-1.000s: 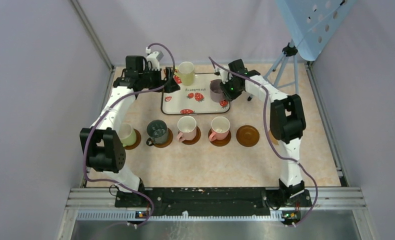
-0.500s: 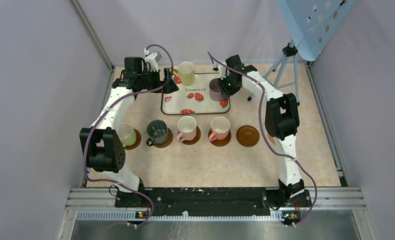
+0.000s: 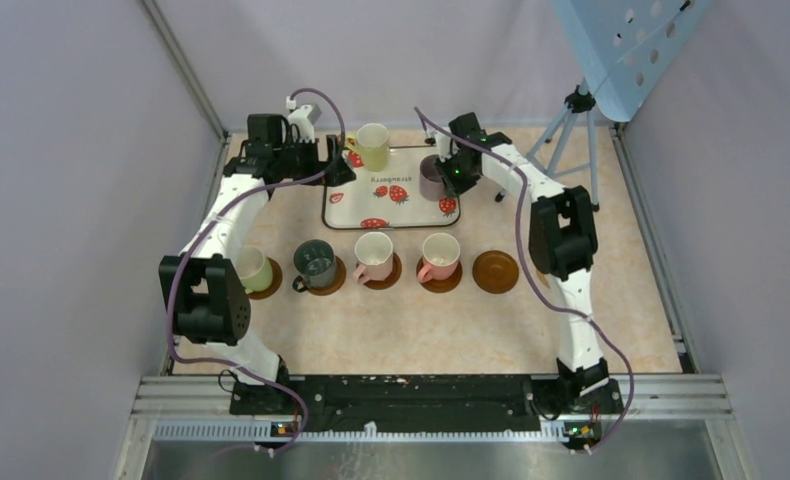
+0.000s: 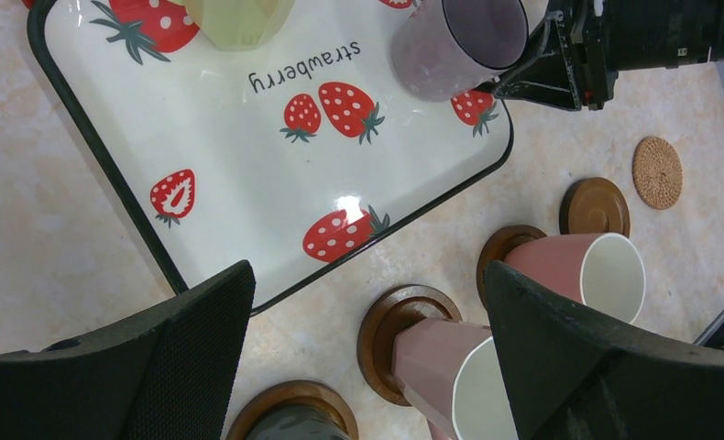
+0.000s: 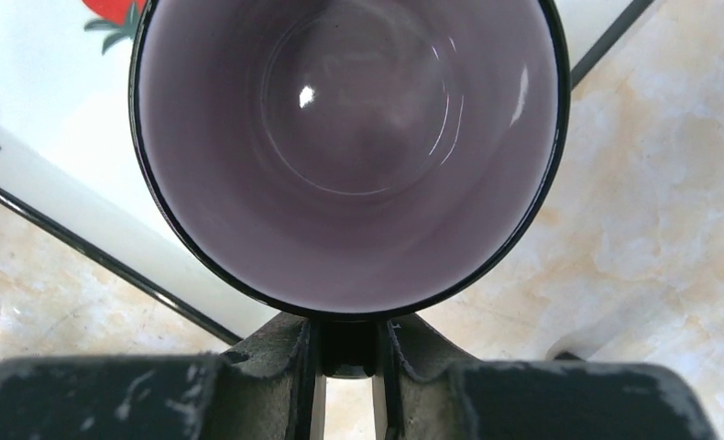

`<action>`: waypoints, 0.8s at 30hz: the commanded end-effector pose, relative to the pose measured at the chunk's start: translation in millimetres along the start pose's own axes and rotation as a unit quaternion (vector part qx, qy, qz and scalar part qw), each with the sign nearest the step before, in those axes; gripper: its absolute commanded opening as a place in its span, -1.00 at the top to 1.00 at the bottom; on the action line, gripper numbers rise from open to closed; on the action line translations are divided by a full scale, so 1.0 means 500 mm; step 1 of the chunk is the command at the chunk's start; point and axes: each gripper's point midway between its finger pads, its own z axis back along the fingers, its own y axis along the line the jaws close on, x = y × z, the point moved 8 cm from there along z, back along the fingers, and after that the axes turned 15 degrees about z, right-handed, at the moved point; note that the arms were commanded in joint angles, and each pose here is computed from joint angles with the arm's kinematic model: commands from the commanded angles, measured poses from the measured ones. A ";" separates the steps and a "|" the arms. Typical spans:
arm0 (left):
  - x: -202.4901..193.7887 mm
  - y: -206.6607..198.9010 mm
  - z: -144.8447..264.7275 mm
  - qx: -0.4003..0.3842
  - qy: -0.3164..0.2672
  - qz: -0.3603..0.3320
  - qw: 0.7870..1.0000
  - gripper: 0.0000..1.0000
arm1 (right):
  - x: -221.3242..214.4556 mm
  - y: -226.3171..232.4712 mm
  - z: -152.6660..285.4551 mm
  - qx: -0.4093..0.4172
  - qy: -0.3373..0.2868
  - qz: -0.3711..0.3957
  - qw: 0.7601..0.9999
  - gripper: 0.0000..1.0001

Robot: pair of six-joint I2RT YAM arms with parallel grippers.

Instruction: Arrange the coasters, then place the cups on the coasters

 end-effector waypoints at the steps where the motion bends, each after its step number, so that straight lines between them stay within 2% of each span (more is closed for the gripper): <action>1: 0.024 -0.023 0.026 -0.013 -0.035 -0.018 0.999 -0.97 | 0.050 0.004 0.105 -0.042 -0.068 -0.009 0.997 1.00; 8: 0.028 -0.025 0.025 -0.017 -0.038 -0.022 0.999 -0.98 | 0.018 0.031 0.202 -0.082 -0.101 -0.038 0.991 1.00; 16: 0.028 -0.027 0.029 -0.016 -0.044 -0.023 0.999 -0.97 | -0.096 0.083 0.320 -0.158 -0.102 -0.072 0.979 1.00; 24: 0.013 -0.027 0.029 -0.020 -0.042 -0.002 0.999 -0.97 | -0.201 0.151 0.381 -0.179 -0.070 -0.208 0.959 1.00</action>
